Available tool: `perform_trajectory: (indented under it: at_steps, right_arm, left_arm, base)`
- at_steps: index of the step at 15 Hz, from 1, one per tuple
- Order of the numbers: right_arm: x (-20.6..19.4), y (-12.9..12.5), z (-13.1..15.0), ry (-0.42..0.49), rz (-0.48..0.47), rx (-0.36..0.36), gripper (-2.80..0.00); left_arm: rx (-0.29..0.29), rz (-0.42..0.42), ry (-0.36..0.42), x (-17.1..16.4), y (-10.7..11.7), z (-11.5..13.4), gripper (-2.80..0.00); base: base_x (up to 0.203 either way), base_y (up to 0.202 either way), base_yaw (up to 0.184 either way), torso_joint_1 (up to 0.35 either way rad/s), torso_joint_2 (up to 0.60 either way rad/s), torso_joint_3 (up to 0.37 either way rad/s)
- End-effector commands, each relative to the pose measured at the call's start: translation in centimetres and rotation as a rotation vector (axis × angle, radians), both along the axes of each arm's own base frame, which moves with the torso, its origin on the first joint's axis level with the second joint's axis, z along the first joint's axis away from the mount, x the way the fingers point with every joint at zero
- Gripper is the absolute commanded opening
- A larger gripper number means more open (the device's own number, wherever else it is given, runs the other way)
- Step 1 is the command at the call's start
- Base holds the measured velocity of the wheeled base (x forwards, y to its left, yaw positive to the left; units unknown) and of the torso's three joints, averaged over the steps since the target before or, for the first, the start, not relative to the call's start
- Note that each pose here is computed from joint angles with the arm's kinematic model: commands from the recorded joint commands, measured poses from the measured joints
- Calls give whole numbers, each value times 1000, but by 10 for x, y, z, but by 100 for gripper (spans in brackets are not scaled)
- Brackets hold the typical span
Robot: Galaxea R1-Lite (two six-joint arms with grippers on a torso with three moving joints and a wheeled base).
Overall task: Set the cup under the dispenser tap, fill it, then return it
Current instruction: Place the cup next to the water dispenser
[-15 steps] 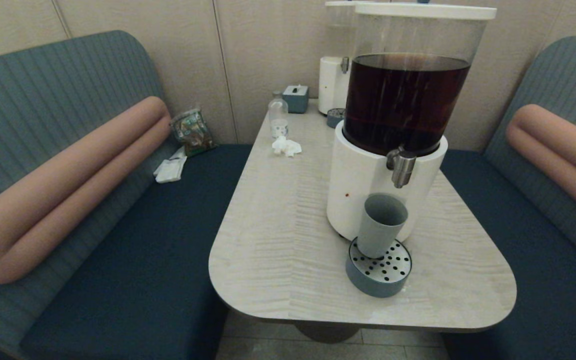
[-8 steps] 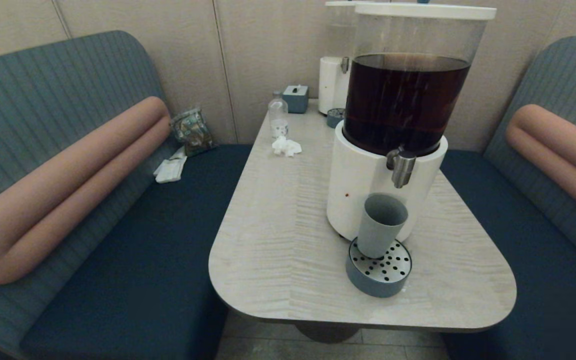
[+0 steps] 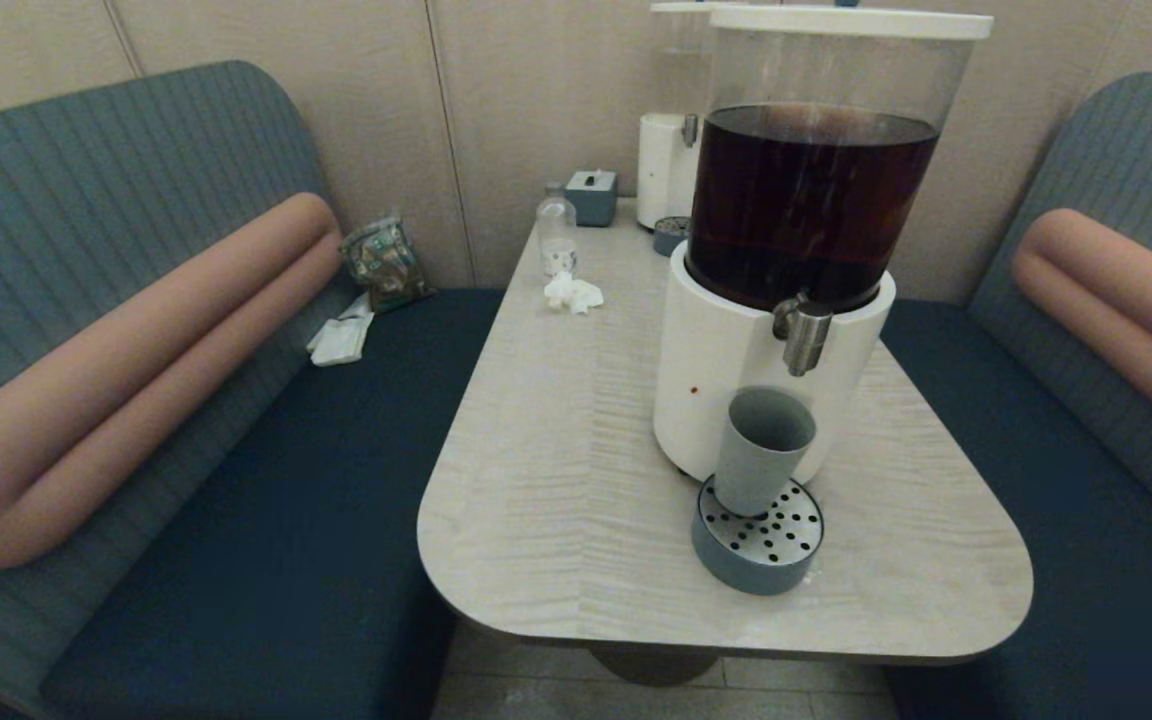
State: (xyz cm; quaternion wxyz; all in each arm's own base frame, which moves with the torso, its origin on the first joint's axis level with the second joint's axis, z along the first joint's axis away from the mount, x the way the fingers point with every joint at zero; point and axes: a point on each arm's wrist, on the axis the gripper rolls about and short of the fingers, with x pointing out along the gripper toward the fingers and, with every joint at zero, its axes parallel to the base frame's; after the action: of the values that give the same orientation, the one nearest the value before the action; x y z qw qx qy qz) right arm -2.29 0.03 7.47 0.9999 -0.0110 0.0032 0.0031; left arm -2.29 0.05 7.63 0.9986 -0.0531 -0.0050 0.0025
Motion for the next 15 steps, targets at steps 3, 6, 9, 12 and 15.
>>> perform_trajectory:
  at_steps: [3, 6, 9, 12, 15]
  right_arm:
    - [0, 0, 0, 1, 0, -1, -280]
    - [0, 0, 0, 0, 0, -1, -280]
    - [0, 0, 0, 1, 1, -1, -280]
    - [0, 0, 0, 0, 0, -1, -280]
    - [0, 0, 0, 0, 0, -1, -280]
  left_arm:
    - [-1, 1, 1, 0, 0, 0, -280]
    - [-1, 1, 1, 0, 0, 0, -280]
    - [-1, 0, 1, 0, 0, 0, -280]
    - [-1, 1, 1, 0, 0, 0, -280]
    - [0, -1, 1, 0, 0, 0, -280]
  base:
    - [0, 0, 0, 0, 0, 0]
    - [0, 0, 0, 0, 0, 0]
    - [0, 0, 0, 0, 0, 0]
    - [0, 0, 0, 0, 0, 0]
    - [0, 0, 0, 0, 0, 0]
